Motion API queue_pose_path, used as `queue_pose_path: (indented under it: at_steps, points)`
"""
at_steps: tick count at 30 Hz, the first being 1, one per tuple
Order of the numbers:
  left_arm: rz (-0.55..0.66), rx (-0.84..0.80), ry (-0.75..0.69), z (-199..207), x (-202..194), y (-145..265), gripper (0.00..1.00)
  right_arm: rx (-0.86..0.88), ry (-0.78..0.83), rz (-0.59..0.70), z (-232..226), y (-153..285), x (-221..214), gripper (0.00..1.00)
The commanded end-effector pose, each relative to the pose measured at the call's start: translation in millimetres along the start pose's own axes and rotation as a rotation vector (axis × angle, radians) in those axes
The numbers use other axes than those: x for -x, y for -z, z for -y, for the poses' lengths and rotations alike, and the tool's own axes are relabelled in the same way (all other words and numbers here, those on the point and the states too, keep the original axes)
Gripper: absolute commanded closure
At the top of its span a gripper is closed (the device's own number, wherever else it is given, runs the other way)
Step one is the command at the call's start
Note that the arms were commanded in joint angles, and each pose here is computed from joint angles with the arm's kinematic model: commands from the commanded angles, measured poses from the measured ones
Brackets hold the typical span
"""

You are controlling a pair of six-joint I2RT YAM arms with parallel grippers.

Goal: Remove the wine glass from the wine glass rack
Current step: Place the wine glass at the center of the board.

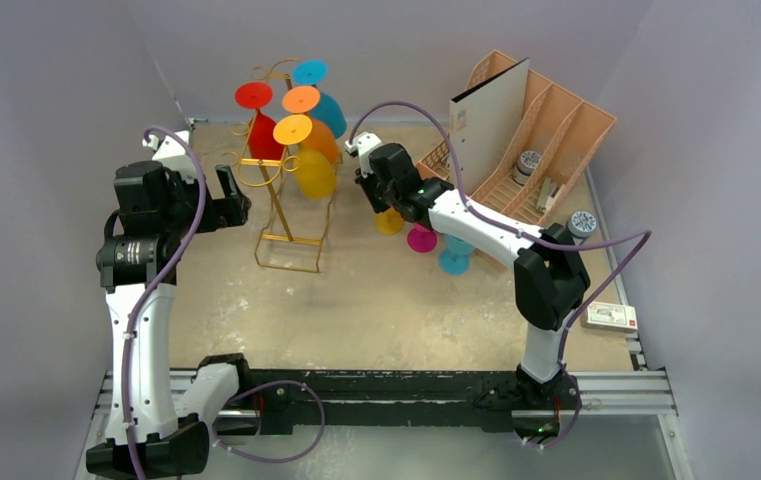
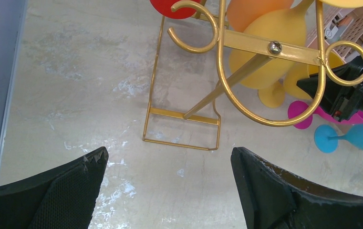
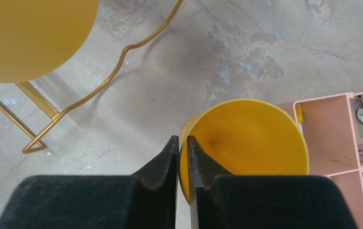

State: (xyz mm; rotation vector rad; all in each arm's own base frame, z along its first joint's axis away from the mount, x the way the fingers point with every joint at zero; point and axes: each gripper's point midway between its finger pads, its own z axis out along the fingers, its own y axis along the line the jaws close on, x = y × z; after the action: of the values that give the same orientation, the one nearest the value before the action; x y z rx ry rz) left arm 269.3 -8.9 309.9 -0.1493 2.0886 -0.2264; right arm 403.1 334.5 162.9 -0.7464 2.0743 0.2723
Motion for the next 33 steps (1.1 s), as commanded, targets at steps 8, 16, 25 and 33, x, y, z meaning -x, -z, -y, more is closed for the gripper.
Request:
queue_pose_path:
  at_steps: [8,16,25,33]
  points:
    - [0.071,-0.060,0.023,13.5,18.3,7.0,0.01,-0.018,-0.016,0.016,5.5,10.6,14.3,0.84]
    - [0.066,-0.083,0.043,17.8,16.9,6.0,0.01,-0.010,-0.009,0.045,5.8,19.7,29.5,0.78]
    - [0.083,-0.084,0.062,19.2,21.8,7.2,0.01,0.028,-0.011,0.119,1.7,39.0,56.4,0.67]
    - [0.106,-0.034,0.105,13.0,34.2,7.5,0.00,0.038,-0.022,0.221,4.6,77.2,81.5,0.53]
